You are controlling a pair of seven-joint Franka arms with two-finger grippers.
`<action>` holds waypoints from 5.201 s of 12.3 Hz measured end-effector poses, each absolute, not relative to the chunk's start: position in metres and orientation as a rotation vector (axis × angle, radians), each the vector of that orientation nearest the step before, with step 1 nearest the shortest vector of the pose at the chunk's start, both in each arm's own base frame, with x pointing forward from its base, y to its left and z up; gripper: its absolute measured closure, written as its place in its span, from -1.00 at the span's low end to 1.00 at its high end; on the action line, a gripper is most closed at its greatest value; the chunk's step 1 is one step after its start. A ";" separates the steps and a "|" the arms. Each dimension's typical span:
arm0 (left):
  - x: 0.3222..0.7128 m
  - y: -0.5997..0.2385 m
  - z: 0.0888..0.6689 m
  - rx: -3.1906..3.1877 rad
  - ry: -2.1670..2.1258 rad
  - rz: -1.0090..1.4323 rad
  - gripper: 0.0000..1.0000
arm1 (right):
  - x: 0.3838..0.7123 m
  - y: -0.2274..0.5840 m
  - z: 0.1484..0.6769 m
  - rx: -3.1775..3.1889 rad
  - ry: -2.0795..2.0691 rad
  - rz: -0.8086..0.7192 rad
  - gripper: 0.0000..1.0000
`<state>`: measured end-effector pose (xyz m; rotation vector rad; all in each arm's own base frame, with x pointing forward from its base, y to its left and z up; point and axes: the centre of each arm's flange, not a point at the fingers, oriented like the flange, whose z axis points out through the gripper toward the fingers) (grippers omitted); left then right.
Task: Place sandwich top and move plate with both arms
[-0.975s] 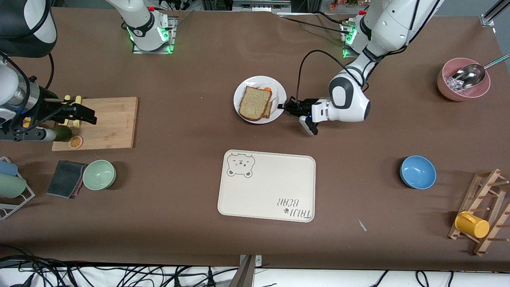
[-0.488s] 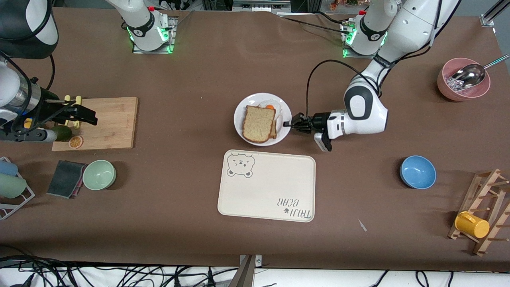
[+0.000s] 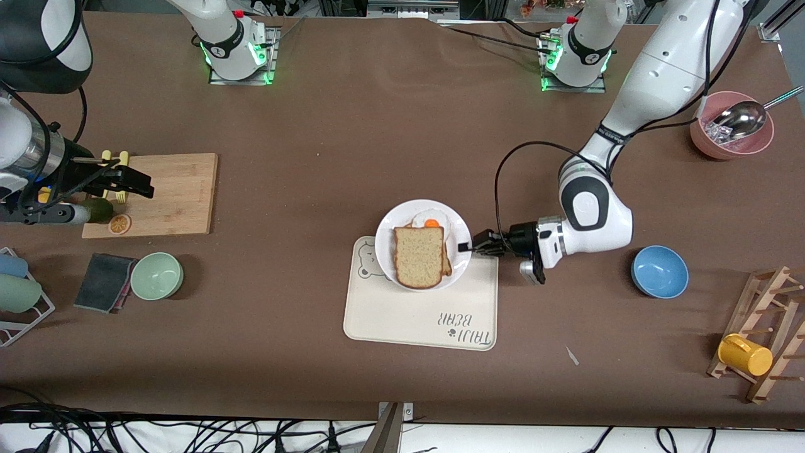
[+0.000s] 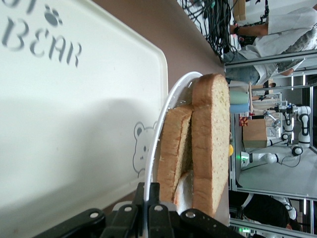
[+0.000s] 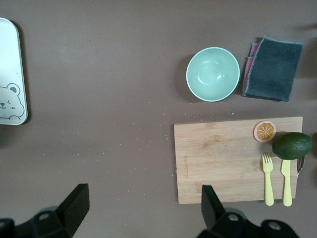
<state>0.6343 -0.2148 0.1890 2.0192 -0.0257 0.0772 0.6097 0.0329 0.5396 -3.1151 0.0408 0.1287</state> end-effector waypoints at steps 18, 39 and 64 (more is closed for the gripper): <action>0.673 -0.229 0.106 2.066 -0.113 0.054 0.58 | 0.610 0.035 0.538 -3.115 0.014 0.131 -1.00; 0.681 -0.168 0.411 2.887 -0.235 -0.103 -1.00 | 0.611 0.031 0.543 -3.119 -0.068 0.111 -1.00; 0.553 -0.054 0.593 3.141 -0.053 0.015 -1.00 | 0.614 0.015 0.567 -3.122 -0.112 0.028 -1.00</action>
